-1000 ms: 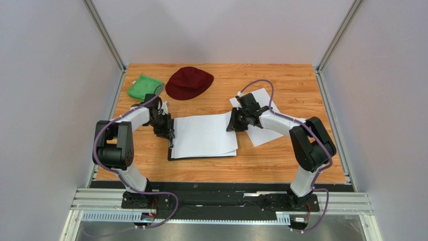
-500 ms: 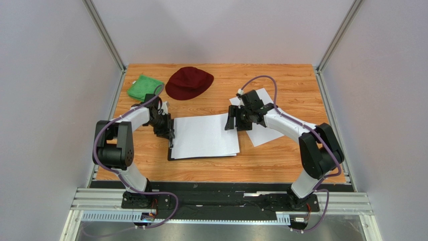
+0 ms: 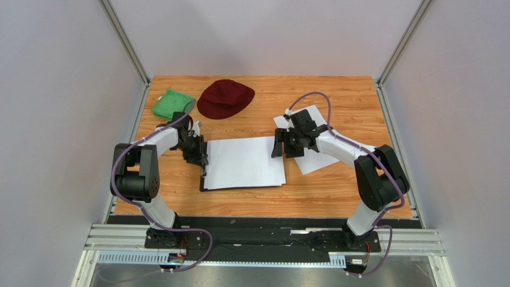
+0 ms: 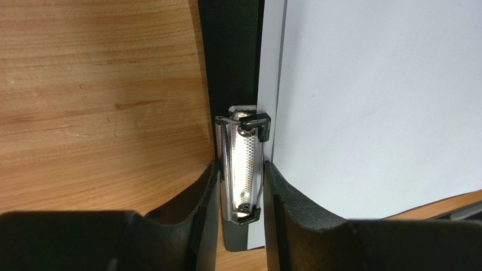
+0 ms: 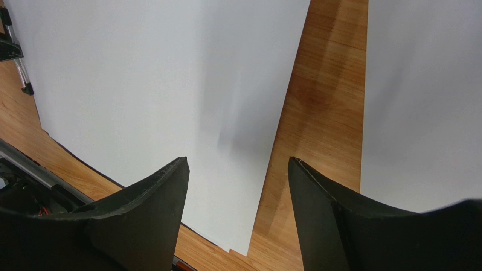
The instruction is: Put the files into the folder
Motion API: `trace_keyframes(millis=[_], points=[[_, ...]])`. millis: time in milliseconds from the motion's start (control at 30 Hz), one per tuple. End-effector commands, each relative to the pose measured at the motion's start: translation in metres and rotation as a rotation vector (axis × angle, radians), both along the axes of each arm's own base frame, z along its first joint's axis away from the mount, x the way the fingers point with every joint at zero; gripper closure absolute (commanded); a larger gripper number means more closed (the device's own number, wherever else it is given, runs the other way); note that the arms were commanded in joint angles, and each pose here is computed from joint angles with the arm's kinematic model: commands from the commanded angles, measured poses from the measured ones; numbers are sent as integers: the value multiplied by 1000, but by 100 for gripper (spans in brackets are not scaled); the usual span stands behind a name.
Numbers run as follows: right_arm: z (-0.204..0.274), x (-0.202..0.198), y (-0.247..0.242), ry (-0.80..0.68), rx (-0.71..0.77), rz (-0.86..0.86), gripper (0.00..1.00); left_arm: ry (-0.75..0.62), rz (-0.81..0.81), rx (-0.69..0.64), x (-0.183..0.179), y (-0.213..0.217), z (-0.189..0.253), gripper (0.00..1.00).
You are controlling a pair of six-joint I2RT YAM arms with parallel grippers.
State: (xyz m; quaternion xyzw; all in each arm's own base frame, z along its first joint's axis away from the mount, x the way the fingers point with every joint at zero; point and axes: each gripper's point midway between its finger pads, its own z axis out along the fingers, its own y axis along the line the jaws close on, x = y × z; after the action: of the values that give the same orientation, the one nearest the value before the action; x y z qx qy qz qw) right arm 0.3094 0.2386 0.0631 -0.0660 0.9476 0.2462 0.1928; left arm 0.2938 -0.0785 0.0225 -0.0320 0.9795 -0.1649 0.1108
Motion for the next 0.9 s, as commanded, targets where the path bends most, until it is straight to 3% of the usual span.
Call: trace_keyframes(millis=[0, 300, 400, 500, 533, 600, 867], points=[[-3, 11, 20, -6, 83, 52, 31, -29, 0, -40, 8, -8, 11, 100], [-24, 10, 23, 30, 94, 44, 34, -23, -5, -93, 9, -16, 12, 100], [-34, 13, 14, 36, 37, 13, 39, -25, -17, -113, 9, -19, 14, 100], [-43, 12, 9, 47, 4, 11, 52, -26, -25, -141, 8, -22, 15, 100], [-45, 13, 8, 48, -2, 11, 61, -31, -18, -152, 10, -21, 17, 100], [-50, 13, 2, 52, -28, -5, 67, -36, -20, -179, 10, -23, 19, 100], [-61, 18, -2, 66, -67, -23, 73, -73, -22, -273, 14, -28, 28, 100]])
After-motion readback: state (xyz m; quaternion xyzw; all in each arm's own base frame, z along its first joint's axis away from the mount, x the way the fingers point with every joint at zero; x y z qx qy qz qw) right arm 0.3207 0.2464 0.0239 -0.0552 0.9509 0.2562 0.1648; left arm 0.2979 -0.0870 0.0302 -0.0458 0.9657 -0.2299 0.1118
